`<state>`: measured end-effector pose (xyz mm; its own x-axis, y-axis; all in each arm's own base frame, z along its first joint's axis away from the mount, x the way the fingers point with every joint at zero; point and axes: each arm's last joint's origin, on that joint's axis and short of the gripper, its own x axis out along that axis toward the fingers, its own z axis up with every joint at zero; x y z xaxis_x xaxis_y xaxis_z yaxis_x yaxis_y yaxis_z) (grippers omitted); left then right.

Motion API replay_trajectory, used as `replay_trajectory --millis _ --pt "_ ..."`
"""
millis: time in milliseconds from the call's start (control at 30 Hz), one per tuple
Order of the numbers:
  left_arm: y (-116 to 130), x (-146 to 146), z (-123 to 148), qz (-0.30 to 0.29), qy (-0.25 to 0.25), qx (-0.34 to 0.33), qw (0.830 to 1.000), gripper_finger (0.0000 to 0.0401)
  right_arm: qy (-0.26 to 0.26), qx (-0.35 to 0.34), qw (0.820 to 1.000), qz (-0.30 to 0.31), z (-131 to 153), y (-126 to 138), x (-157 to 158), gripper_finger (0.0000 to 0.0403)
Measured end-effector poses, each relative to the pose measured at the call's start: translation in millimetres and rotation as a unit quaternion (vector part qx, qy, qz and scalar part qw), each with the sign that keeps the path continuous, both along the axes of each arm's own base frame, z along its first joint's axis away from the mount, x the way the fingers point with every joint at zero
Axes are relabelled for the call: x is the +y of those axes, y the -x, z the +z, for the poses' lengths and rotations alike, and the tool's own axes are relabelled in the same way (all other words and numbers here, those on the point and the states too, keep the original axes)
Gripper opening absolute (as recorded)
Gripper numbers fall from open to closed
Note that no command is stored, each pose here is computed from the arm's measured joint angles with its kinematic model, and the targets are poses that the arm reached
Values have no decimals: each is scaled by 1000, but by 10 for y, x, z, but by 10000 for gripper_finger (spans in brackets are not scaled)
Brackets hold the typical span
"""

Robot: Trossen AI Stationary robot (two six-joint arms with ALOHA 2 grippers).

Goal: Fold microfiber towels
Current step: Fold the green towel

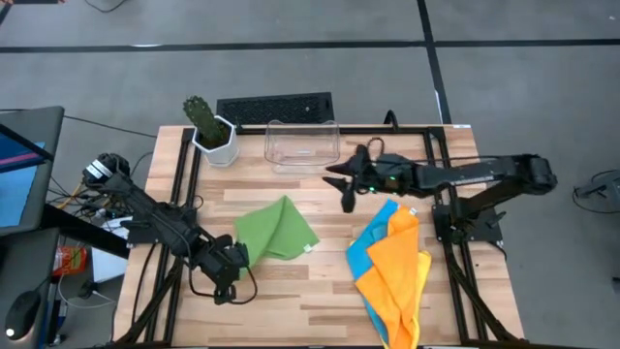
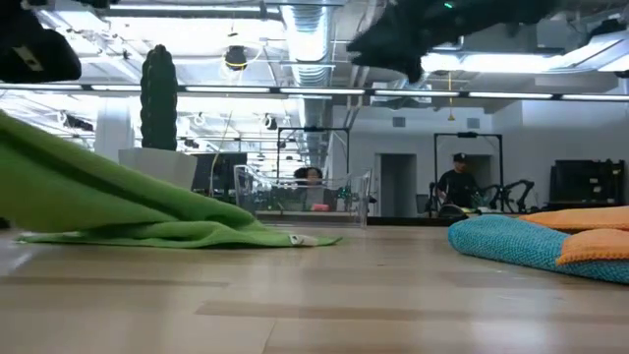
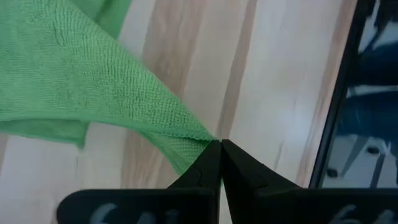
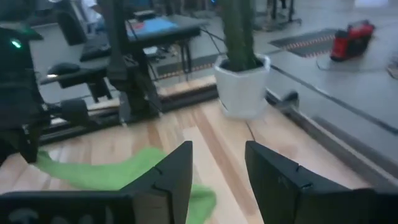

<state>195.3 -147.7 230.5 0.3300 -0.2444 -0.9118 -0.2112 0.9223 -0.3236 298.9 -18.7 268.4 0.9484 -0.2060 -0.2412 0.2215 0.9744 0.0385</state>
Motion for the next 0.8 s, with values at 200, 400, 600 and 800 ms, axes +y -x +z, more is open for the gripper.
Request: replay_trajectory --millis 200,400,600,800 --pt "39 -18 -33 -62 19 22 998 0 19 -10 999 26 111 -471 -118 173" --pt "71 -51 -35 -153 -7 0 988 0 2 -5 997 76 -14 -940 -257 173" --pt "83 -48 -41 -203 -42 -19 978 0 -20 36 992 119 -418 -1387 -293 173" --pt "80 -35 -44 -191 -58 -22 980 0 -80 77 982 150 -830 -1657 -303 173"
